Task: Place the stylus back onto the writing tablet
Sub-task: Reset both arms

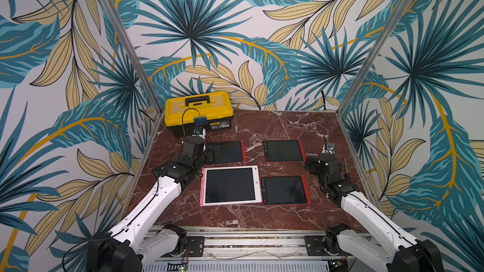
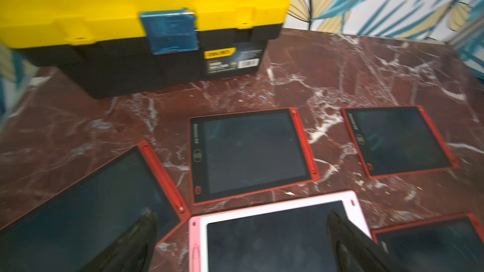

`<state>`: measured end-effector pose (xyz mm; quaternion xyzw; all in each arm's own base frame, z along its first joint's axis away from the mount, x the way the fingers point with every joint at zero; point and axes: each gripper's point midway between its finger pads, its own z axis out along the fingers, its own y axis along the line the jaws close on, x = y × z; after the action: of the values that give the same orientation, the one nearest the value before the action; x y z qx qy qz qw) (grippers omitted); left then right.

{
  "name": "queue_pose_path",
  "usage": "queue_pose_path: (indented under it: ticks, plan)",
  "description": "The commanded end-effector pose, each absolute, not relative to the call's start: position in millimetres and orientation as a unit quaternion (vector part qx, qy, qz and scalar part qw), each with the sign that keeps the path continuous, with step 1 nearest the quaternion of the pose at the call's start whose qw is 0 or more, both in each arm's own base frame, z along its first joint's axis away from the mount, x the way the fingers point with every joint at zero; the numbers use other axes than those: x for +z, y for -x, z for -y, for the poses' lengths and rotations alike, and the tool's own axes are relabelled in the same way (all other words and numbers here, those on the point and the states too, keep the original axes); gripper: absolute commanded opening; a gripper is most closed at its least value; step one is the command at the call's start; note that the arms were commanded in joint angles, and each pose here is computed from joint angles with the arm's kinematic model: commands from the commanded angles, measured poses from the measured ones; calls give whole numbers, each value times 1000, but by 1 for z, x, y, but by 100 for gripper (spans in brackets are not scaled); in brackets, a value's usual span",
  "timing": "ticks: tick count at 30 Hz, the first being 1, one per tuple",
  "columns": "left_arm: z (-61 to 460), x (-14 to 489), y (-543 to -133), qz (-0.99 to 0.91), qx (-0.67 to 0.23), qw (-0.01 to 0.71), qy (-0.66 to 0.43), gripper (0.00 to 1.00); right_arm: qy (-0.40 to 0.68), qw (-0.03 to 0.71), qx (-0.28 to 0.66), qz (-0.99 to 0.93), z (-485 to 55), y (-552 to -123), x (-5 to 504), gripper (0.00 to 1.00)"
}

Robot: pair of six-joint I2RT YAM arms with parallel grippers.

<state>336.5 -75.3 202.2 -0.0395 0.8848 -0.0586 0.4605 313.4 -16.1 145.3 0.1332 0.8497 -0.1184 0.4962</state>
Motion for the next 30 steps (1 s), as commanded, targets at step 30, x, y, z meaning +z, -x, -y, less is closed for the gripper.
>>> queue_pose_path:
  ticks: [30]
  plan:
    - [-5, 147, -373, -786, 50, 615, 35, 100, -168, 617, -153, -753, 63, -361, 141, 99]
